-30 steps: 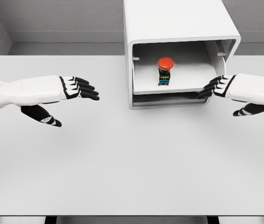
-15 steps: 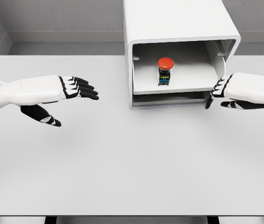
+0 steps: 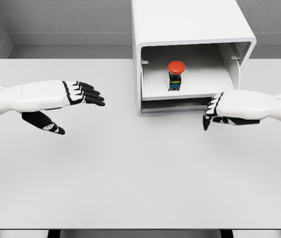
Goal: Slide open multi-storey tabletop storage cabinets and put open load switch and slide close multi-storey tabletop storage cabinets
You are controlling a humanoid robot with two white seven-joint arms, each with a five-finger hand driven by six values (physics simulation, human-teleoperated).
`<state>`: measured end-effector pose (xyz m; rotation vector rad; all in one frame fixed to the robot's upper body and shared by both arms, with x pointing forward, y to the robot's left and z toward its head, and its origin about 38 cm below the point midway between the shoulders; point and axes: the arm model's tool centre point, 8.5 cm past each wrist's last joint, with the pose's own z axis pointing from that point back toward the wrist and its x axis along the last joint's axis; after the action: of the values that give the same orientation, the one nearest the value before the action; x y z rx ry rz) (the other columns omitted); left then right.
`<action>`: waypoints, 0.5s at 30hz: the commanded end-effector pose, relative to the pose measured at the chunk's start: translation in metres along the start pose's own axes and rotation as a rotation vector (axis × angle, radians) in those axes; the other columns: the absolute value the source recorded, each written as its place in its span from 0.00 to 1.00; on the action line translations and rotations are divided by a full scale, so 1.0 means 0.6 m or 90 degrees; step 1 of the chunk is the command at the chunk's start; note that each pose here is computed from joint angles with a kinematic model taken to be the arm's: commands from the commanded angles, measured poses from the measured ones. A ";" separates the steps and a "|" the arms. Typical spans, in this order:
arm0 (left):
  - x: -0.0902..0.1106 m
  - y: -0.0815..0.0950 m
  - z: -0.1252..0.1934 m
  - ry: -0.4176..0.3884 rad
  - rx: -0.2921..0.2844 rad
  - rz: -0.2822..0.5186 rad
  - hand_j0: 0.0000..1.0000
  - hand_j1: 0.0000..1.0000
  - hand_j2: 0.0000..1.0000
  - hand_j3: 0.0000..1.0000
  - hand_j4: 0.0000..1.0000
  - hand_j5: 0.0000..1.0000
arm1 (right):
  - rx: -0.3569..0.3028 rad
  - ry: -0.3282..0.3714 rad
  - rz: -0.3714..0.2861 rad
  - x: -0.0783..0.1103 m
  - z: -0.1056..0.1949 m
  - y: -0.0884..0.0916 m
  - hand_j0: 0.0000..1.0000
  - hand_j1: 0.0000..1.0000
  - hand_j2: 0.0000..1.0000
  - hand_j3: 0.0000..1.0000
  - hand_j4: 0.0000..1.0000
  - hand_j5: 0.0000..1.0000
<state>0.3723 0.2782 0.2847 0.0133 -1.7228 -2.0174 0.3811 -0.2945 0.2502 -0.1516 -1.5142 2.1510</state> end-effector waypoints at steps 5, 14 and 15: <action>0.000 0.001 0.001 0.000 0.003 0.004 1.00 1.00 1.00 1.00 1.00 1.00 | 0.020 -0.007 0.005 -0.001 -0.023 0.009 0.46 0.46 0.46 0.46 0.46 0.46; 0.000 0.003 0.001 0.000 0.005 0.002 1.00 1.00 1.00 1.00 1.00 1.00 | 0.021 -0.002 0.015 -0.006 -0.028 0.005 0.47 0.47 0.47 0.47 0.47 0.47; 0.000 0.003 0.002 0.001 0.003 0.002 1.00 1.00 1.00 1.00 1.00 1.00 | 0.019 -0.002 0.018 -0.006 -0.028 0.001 0.47 0.47 0.47 0.47 0.47 0.47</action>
<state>0.3725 0.2784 0.2856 0.0164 -1.7239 -2.0181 0.3899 -0.2818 0.2430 -0.1637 -1.4888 2.2037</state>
